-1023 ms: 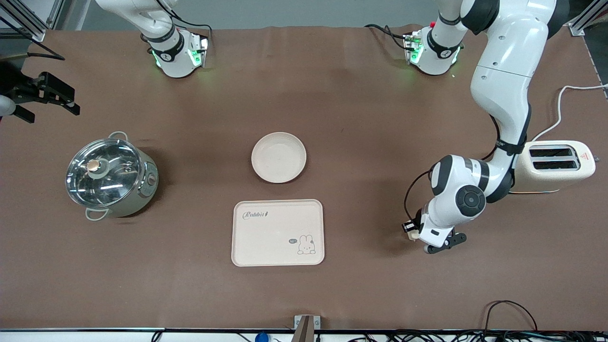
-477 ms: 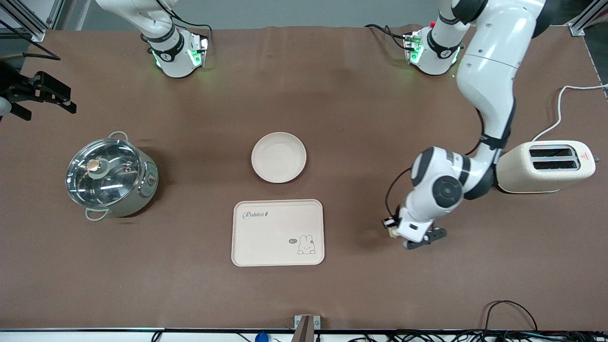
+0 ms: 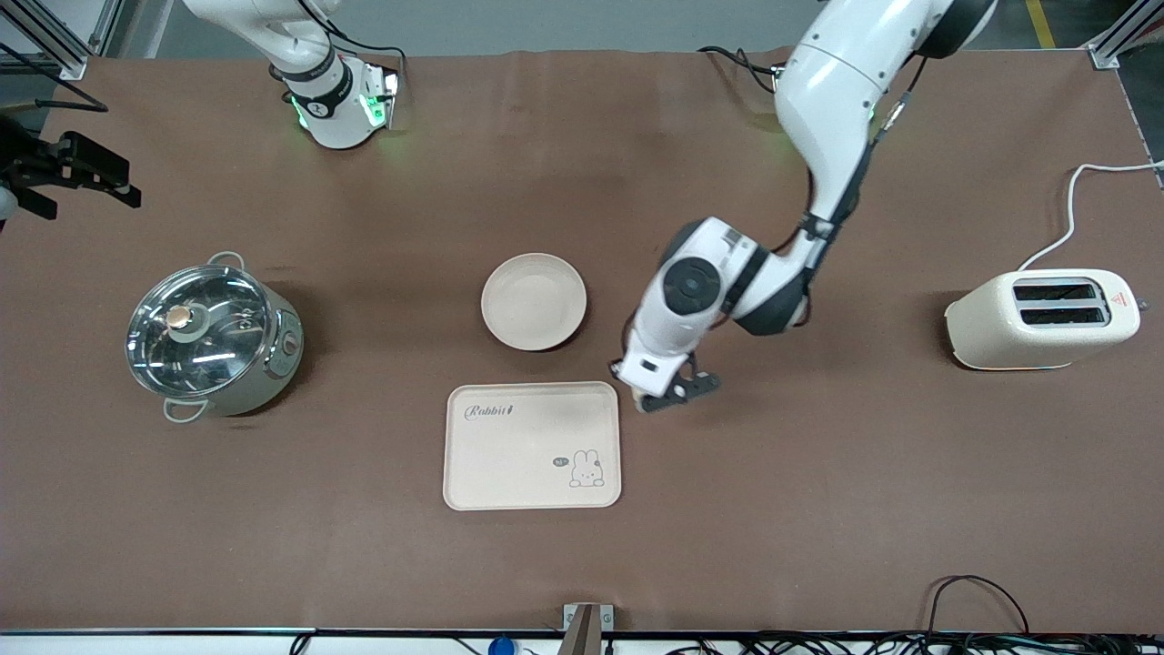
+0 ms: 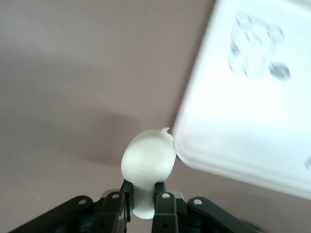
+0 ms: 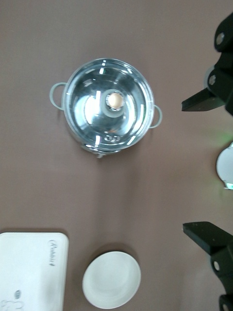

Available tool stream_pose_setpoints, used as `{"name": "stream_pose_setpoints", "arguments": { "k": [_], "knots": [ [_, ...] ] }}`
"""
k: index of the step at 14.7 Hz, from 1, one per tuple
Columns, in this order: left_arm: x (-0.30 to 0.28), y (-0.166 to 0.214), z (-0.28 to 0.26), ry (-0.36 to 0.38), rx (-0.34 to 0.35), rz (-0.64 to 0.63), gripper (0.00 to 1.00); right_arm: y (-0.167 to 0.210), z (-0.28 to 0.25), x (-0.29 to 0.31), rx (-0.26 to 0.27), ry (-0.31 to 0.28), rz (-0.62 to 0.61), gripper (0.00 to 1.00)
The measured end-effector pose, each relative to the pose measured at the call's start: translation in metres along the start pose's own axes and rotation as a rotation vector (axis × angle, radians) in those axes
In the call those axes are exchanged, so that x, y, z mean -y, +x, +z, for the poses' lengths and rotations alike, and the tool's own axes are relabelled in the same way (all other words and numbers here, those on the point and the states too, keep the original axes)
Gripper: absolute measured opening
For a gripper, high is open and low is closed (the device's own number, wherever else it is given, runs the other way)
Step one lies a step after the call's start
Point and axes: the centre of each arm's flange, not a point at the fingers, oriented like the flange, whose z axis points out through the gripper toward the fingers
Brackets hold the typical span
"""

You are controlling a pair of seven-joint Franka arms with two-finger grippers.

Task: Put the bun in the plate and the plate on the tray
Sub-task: 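Carry the bun with the left gripper over the white plate, then release the bun onto the plate while the right gripper approaches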

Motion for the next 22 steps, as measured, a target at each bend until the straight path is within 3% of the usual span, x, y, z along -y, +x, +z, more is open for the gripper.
{"name": "stream_pose_setpoints", "arguments": {
  "k": [6, 9, 13, 17, 22],
  "knots": [
    [-0.044, -0.093, 0.017, 0.022, 0.024, -0.050, 0.20, 0.017, 0.058, 0.004, 0.096, 0.025, -0.009, 1.00],
    [-0.059, -0.135, 0.028, 0.030, 0.032, -0.075, 0.20, 0.039, 0.103, 0.032, 0.078, 0.044, -0.046, 1.00],
    [-0.077, -0.184, 0.051, -0.012, 0.031, -0.127, 0.22, 0.057, 0.175, 0.088, 0.047, 0.073, -0.057, 1.00],
    [-0.082, -0.185, 0.057, -0.040, 0.024, -0.143, 0.56, 0.070, 0.221, 0.106, 0.066, 0.130, -0.049, 1.00],
    [-0.093, -0.129, -0.016, -0.091, -0.017, -0.202, 1.00, 0.089, 0.259, 0.140, 0.044, 0.190, -0.054, 1.00]
  ]
}}
